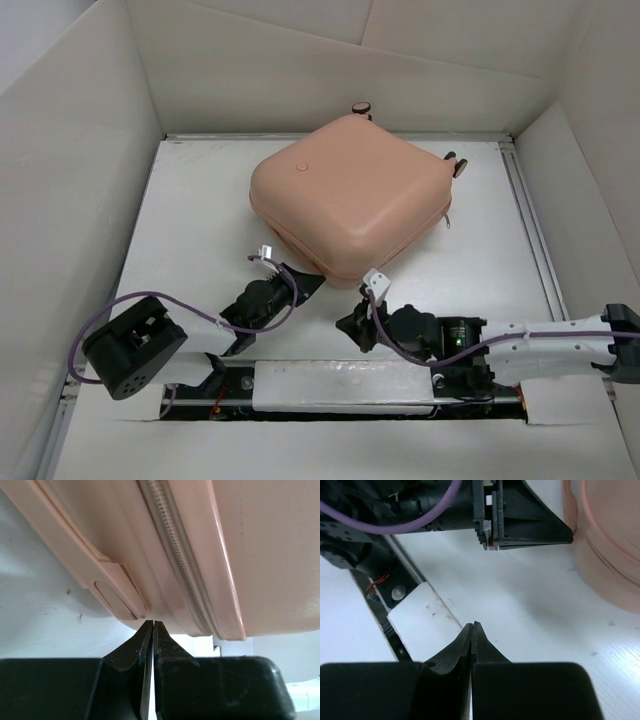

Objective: Pack the luggage

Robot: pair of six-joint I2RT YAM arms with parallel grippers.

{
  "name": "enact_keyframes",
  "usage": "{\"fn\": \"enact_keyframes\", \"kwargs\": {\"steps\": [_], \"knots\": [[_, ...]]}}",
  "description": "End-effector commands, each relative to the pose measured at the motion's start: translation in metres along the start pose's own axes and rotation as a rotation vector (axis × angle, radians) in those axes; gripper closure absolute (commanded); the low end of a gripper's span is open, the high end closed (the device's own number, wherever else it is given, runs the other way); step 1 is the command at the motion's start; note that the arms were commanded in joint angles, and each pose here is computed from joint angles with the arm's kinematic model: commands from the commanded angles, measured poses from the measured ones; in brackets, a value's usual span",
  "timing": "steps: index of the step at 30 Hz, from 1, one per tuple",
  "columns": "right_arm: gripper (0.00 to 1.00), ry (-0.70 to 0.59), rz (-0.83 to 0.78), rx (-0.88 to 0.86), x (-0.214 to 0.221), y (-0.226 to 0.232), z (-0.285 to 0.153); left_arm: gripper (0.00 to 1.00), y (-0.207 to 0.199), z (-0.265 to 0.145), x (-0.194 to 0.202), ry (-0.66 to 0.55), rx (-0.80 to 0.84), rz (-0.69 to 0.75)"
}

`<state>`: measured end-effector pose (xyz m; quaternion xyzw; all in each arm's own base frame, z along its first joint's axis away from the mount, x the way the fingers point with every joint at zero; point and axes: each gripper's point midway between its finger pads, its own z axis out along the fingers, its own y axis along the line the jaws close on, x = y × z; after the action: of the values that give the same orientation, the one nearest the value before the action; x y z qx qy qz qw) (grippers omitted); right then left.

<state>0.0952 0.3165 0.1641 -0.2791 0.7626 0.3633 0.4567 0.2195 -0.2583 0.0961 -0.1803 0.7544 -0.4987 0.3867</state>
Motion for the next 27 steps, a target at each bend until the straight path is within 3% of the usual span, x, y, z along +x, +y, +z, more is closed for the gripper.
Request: {"fn": "enact_keyframes", "kwargs": {"steps": [1, 3, 4, 5, 6, 8, 10, 14, 19, 27], "knots": [[1.0, -0.036, 0.056, 0.124, -0.016, -0.006, -0.006, 1.0, -0.026, 0.0, -0.012, -0.054, 0.08, -0.049], [0.83, -0.016, 0.085, 0.288, -0.002, -0.041, -0.019, 1.0, -0.023, -0.003, -0.017, -0.076, 0.065, -0.049], [0.74, -0.049, 0.078, 0.362, -0.003, -0.058, -0.025, 1.0, -0.002, -0.005, -0.012, -0.056, -0.022, -0.02], [0.61, -0.045, 0.077, 0.385, 0.007, -0.07, -0.027, 0.92, -0.007, -0.007, -0.022, -0.086, -0.022, -0.013], [0.57, -0.07, 0.088, 0.385, 0.002, -0.076, -0.029, 0.68, -0.002, -0.009, -0.027, -0.097, -0.045, -0.003], [0.52, -0.06, 0.039, 0.38, 0.006, -0.093, -0.027, 0.51, 0.003, -0.012, -0.045, -0.142, -0.077, -0.003], [0.48, -0.13, 0.027, 0.351, -0.014, -0.094, -0.024, 0.3, 0.005, -0.015, -0.056, -0.172, -0.088, -0.011], [0.47, -0.18, -0.009, 0.398, -0.033, -0.126, -0.018, 0.28, 0.012, -0.012, -0.077, -0.188, -0.114, -0.011], [0.47, -0.23, -0.049, 0.316, -0.054, -0.126, 0.0, 0.35, 0.034, 0.0, -0.101, -0.166, -0.149, -0.017], [0.46, -0.202, -0.055, 0.326, -0.048, -0.136, 0.013, 0.37, 0.024, 0.029, -0.11, -0.124, -0.15, 0.025]]}}
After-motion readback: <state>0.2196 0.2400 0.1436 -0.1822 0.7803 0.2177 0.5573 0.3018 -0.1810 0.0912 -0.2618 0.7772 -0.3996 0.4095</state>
